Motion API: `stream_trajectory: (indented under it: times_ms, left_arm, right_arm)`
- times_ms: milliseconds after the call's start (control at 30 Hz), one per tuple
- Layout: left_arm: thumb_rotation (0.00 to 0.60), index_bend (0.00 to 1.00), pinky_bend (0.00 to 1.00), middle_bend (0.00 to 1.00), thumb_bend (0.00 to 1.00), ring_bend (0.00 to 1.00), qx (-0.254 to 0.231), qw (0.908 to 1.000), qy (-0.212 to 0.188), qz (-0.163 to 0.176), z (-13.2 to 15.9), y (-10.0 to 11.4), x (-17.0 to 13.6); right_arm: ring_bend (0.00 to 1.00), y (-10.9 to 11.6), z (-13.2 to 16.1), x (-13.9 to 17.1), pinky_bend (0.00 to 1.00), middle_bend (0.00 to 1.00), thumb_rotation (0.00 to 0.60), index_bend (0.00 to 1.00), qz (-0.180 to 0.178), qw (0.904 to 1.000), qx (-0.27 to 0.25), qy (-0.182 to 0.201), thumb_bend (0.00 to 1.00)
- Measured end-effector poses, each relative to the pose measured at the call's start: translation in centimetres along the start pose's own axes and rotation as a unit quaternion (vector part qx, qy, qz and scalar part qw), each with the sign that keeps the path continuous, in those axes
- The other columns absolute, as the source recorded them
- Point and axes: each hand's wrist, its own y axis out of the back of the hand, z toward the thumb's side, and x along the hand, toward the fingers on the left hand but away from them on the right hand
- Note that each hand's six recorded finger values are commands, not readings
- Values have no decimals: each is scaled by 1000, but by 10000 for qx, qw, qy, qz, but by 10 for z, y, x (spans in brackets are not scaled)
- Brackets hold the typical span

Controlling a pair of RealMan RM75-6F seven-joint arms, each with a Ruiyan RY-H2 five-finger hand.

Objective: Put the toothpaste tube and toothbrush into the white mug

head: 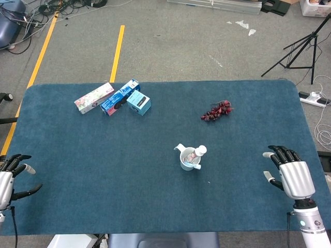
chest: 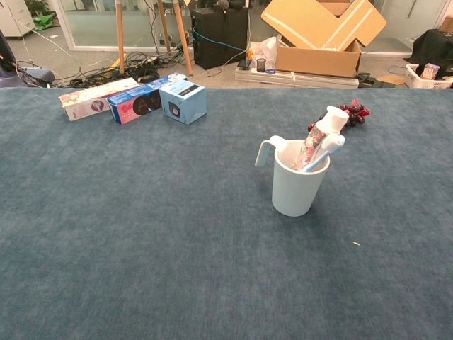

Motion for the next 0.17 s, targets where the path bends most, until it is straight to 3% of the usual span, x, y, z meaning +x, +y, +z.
stream_trajectory:
  times_ms: [167]
  left_arm:
    - [600,524,315,273,0,182,-12,9999,44,-108,-2,-5,1]
  right_arm:
    - [235,1,-1,1,325,281,600,390,41,9999,-127,70,168]
